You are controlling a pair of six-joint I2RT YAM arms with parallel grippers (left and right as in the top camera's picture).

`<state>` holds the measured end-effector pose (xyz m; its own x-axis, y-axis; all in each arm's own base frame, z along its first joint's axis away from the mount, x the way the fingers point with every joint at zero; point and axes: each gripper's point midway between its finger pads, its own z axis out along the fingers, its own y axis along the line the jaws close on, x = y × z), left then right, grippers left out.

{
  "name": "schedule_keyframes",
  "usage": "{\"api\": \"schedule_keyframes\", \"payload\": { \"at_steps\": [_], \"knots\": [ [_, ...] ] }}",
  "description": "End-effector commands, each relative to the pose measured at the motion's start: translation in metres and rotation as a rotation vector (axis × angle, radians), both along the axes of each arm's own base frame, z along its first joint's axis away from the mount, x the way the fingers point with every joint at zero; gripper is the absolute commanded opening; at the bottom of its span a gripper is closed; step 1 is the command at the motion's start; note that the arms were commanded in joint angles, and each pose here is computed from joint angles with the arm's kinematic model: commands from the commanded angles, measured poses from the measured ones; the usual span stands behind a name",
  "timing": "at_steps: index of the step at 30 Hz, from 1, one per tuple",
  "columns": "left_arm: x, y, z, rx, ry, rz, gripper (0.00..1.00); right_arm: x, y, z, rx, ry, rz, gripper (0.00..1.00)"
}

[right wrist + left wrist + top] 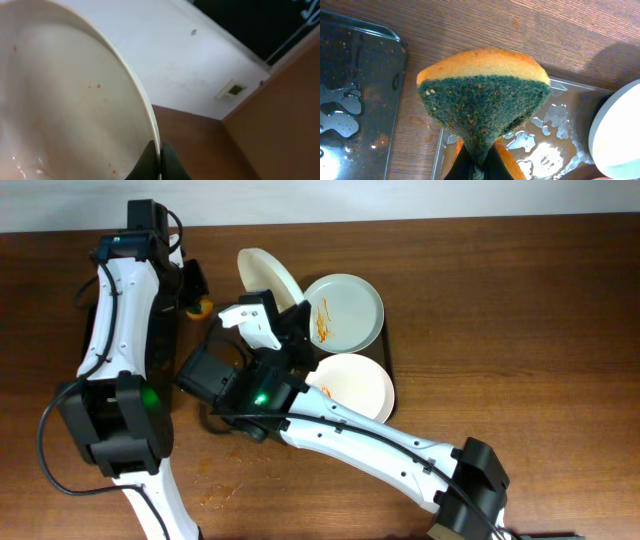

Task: Clean dirty plates on tray and stack at the side
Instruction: 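Carry the plate right and set it on the table beside the tray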

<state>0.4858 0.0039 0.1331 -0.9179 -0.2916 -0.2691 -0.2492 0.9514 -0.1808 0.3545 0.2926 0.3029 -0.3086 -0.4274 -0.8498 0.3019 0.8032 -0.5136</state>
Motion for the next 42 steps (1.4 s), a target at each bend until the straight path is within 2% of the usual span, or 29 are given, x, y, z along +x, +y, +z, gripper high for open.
{"api": "schedule_keyframes", "payload": {
  "at_steps": [1,3,7,12,16,20,23,27,30,32,35,39,42],
  "knots": [
    [0.000,-0.001,-0.003,-0.013,0.004,-0.014,0.01,-0.001,0.003,0.004,0.047,0.015,0.023,0.04],
    [0.000,-0.001,-0.003,-0.013,0.004,-0.014,0.01,0.000,0.005,-0.005,0.059,0.063,0.046,0.04],
    [-0.002,-0.001,-0.004,-0.013,0.011,-0.014,0.00,0.011,0.005,-0.052,0.202,0.370,0.152,0.04],
    [-0.002,-0.001,-0.004,-0.014,0.010,-0.014,0.01,0.033,-0.006,-0.111,0.616,0.790,0.248,0.04],
    [-0.002,-0.002,-0.004,-0.014,0.010,-0.014,0.00,0.048,-0.015,-0.143,0.782,0.927,0.258,0.04],
    [-0.002,-0.002,-0.004,-0.014,0.010,-0.014,0.01,0.045,-0.001,-0.189,0.814,1.057,0.252,0.04],
    [-0.002,-0.002,-0.004,-0.013,0.011,-0.014,0.01,0.045,0.000,-0.211,0.803,1.095,0.228,0.04],
    [-0.002,-0.002,-0.004,-0.013,0.011,-0.014,0.01,0.062,-0.030,-0.178,0.856,1.018,0.208,0.04],
    [-0.002,-0.002,-0.004,-0.014,0.011,-0.015,0.00,0.077,-0.116,-0.145,0.935,0.947,0.056,0.04],
    [-0.002,-0.002,-0.004,-0.013,0.011,-0.015,0.00,0.078,-0.194,-0.146,0.979,0.943,-0.113,0.04],
    [-0.002,-0.002,-0.004,-0.013,0.011,-0.015,0.01,0.060,-0.289,-0.180,1.037,0.988,-0.347,0.04],
    [-0.002,-0.002,-0.004,-0.013,0.011,-0.015,0.00,0.026,-0.341,-0.235,1.103,1.025,-0.512,0.04],
    [-0.002,-0.002,-0.004,-0.014,0.011,-0.015,0.01,0.008,-0.353,-0.269,1.121,1.036,-0.555,0.04]
  ]
}}
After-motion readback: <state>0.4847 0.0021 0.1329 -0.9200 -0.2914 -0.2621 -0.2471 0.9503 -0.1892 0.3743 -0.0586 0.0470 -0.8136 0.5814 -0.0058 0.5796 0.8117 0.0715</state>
